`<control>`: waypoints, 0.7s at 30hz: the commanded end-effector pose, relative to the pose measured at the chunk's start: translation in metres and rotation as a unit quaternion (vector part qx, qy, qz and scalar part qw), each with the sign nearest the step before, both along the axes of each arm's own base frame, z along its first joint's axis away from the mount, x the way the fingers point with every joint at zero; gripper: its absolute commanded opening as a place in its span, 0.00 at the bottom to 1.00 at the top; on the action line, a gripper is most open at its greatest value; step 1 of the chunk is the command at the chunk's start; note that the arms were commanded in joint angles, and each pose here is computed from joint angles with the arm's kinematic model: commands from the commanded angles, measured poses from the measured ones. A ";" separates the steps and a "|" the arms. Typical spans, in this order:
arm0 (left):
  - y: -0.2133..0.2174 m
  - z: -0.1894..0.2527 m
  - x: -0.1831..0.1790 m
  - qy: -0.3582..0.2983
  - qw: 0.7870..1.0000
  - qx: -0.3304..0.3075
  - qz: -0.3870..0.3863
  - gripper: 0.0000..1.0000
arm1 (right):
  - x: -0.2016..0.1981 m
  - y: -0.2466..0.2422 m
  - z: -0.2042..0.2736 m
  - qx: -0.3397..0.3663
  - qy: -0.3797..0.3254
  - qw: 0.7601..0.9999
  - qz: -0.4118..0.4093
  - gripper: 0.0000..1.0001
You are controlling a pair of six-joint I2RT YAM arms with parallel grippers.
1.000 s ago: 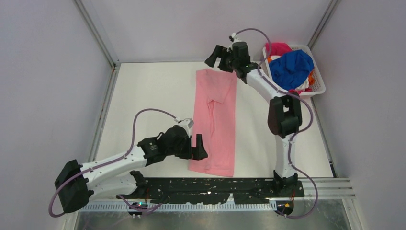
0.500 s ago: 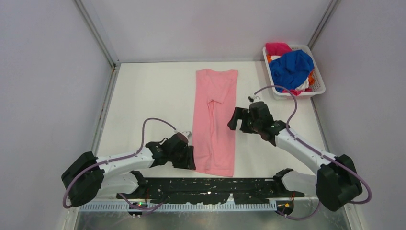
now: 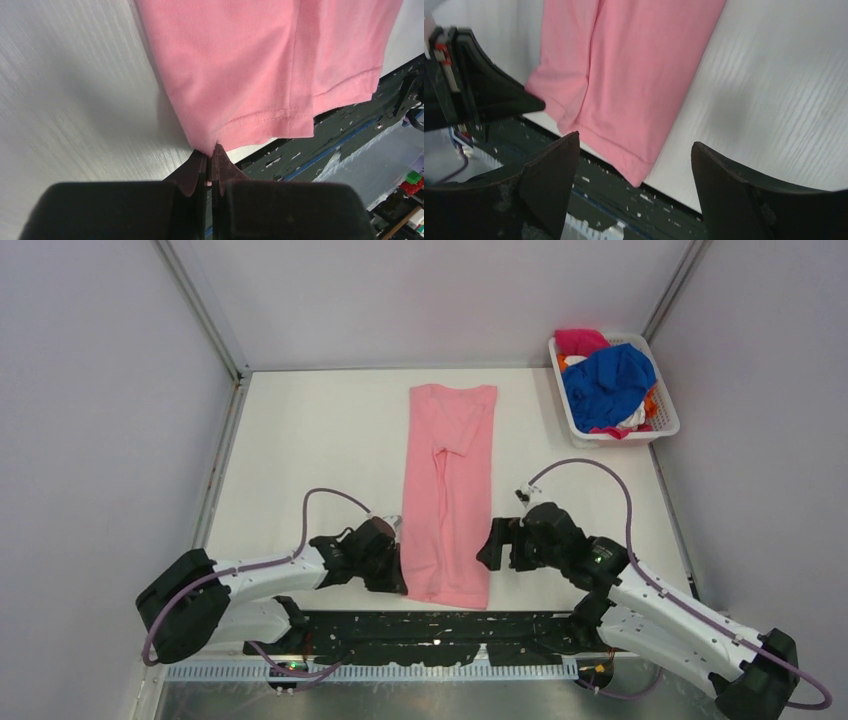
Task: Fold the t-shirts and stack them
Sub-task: Grab the bottom of the folded rectangular tshirt with both arms
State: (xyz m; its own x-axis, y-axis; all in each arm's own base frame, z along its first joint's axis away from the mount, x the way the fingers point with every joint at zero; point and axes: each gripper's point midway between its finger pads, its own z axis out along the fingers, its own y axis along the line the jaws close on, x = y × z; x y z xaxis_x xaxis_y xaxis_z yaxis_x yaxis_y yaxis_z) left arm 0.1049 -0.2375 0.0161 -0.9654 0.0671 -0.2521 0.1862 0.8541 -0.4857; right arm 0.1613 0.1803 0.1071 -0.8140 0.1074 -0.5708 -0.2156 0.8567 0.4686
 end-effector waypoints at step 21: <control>0.000 -0.005 -0.028 0.037 0.999 -0.018 0.010 0.00 | -0.096 0.039 -0.081 -0.029 0.153 0.986 0.065 0.48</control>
State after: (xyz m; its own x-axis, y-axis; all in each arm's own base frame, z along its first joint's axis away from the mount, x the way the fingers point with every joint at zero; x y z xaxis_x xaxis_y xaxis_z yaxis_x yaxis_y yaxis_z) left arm 0.0801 -0.2423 0.0156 -0.9817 0.0368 -0.1871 0.1351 0.8266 -0.5464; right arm 0.0616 0.2133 0.0273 -0.9532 -0.0778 -0.2922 -0.2114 0.8624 0.4599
